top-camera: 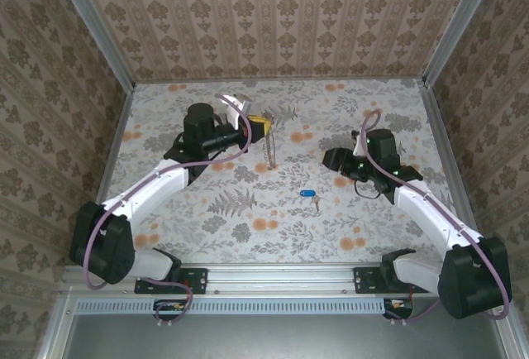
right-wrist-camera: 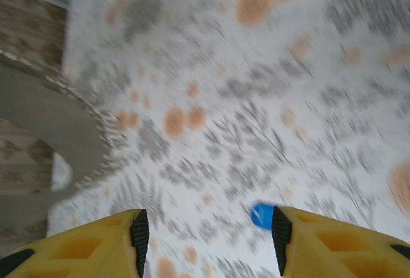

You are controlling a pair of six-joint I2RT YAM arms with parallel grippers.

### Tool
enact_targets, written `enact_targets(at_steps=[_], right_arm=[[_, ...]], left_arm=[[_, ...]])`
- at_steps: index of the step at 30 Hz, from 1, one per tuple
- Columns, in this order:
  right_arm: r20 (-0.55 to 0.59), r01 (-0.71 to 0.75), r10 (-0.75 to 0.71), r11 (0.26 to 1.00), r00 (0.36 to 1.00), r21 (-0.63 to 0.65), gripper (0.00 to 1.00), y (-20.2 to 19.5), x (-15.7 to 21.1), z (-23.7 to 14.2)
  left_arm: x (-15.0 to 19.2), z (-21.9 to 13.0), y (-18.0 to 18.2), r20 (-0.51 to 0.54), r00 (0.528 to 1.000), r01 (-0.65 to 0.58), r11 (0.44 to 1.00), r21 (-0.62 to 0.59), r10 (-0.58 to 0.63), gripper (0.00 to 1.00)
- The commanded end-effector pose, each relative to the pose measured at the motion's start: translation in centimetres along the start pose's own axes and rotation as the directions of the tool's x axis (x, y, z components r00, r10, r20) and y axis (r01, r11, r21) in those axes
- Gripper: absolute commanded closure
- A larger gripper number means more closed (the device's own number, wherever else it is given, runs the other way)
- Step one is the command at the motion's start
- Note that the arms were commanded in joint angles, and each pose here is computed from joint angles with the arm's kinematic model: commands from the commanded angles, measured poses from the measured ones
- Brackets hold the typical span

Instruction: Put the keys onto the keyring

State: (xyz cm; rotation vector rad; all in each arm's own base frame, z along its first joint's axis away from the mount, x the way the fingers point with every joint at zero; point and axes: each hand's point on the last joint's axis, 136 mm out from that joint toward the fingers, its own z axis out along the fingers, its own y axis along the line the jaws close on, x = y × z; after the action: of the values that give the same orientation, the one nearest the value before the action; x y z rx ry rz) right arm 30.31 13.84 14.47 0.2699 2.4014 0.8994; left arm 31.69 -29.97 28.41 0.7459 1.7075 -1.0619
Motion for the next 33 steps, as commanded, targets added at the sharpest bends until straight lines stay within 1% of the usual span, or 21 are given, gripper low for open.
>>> enact_targets(at_steps=[1, 6, 12, 17, 19, 20, 23, 29, 33], right_arm=[[-0.101, 0.028, -0.014, 0.990, 0.995, 0.136, 0.47, -2.8, 3.6, 0.4], [-0.194, 0.083, -0.031, 0.962, 0.981, 0.261, 0.53, -5.0, 6.3, 1.5], [-0.285, 0.221, -0.115, 0.902, 0.952, 0.372, 0.56, -5.9, 7.4, 2.4], [-0.325, 0.301, -0.175, 0.868, 0.929, 0.395, 0.60, -5.6, 7.6, 3.2], [-0.330, 0.331, -0.204, 0.858, 0.922, 0.393, 0.60, -5.1, 7.4, 3.4], [-0.354, 0.348, -0.205, 0.845, 0.912, 0.406, 0.60, -5.5, 7.8, 3.8], [-0.374, 0.393, -0.243, 0.826, 0.895, 0.404, 0.61, -4.8, 7.6, 4.6], [-0.442, 0.472, -0.281, 0.779, 0.852, 0.414, 0.61, -4.4, 7.9, 5.8], [-0.476, 0.515, -0.301, 0.746, 0.826, 0.422, 0.64, -4.4, 8.2, 6.5]], left_arm=[[0.2, -0.8, 0.3, -0.010, 0.999, -0.041, 0.997, -0.062, 0.040, 1.00], [1.0, -1.5, 0.7, 0.005, 0.999, -0.035, 0.995, -0.089, 0.035, 1.00], [1.3, -2.1, 0.4, 0.011, 0.999, -0.034, 0.997, -0.071, 0.035, 1.00], [0.9, -2.9, 0.3, 0.027, 0.999, -0.034, 0.997, -0.072, 0.036, 1.00], [0.7, -3.3, 0.4, 0.035, 0.999, -0.034, 0.997, -0.076, 0.037, 1.00], [0.6, -3.5, 0.4, 0.042, 0.998, -0.035, 0.996, -0.078, 0.038, 1.00], [0.3, -4.0, 0.5, 0.056, 0.998, -0.034, 0.996, -0.082, 0.038, 1.00], [-0.3, -4.6, 0.5, 0.079, 0.996, -0.026, 0.996, -0.085, 0.033, 1.00], [-0.3, -4.8, 0.4, 0.091, 0.995, -0.021, 0.996, -0.085, 0.029, 1.00]])
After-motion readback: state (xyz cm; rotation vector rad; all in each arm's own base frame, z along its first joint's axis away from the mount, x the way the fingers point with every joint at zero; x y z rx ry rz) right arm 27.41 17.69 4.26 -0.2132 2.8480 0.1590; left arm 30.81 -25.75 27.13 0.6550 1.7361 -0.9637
